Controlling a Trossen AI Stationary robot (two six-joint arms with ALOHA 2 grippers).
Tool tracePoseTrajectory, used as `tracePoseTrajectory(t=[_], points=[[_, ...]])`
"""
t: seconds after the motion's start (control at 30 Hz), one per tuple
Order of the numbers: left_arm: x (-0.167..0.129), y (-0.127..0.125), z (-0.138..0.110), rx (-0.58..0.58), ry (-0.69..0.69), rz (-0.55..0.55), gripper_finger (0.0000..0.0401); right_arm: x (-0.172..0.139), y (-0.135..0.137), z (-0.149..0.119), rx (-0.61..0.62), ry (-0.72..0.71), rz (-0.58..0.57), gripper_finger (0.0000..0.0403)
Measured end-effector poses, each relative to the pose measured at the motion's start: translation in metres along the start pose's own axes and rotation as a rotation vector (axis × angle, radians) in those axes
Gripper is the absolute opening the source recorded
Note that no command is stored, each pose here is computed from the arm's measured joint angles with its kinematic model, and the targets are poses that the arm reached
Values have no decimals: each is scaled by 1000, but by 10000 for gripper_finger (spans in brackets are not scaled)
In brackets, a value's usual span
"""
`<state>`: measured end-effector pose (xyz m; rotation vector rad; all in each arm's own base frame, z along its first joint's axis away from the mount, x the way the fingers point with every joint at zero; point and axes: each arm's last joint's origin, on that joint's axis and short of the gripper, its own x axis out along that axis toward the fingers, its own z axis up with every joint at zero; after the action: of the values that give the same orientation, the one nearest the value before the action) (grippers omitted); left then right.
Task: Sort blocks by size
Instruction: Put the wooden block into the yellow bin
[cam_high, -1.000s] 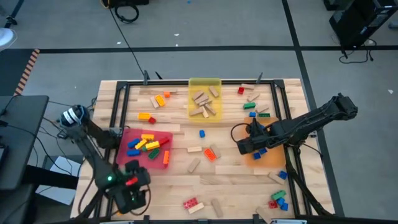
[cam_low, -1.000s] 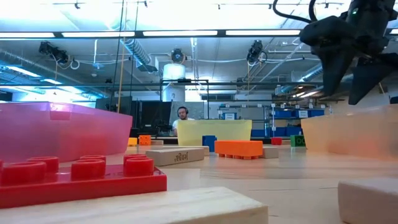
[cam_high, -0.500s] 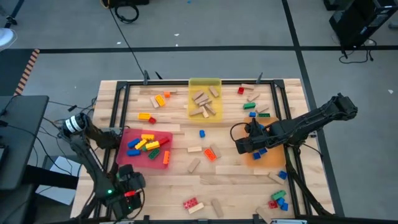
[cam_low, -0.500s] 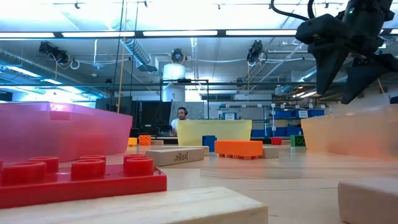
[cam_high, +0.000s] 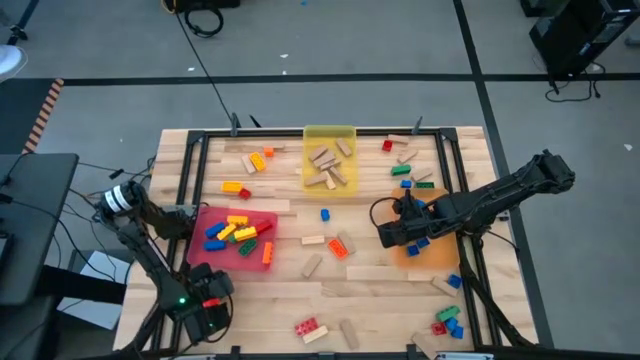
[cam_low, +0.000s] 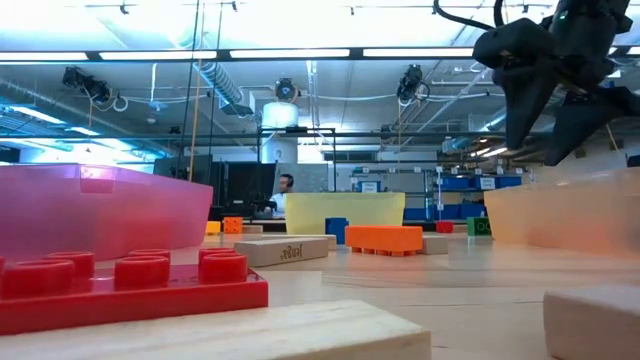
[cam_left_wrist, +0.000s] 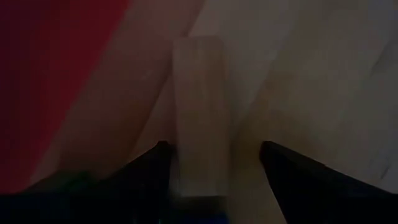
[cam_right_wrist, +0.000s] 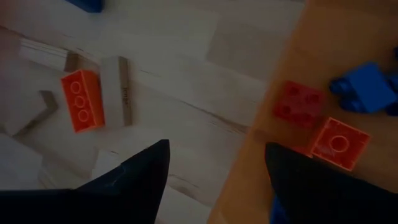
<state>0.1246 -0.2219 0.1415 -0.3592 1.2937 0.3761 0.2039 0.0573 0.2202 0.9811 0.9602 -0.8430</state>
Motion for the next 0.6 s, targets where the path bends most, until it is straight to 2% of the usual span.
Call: tracePoseTrajectory(t=[0.17, 0.3, 0.6], points=[[4, 2, -1, -18, 0, -25, 253, 0, 1, 0, 1, -1, 14, 272], [5, 2, -1, -19, 1, -30, 231, 0, 1, 0, 0, -1, 14, 270], [-3, -9, 0, -26, 24, -64, 119, 0, 2, 0, 1, 0, 18, 271]])
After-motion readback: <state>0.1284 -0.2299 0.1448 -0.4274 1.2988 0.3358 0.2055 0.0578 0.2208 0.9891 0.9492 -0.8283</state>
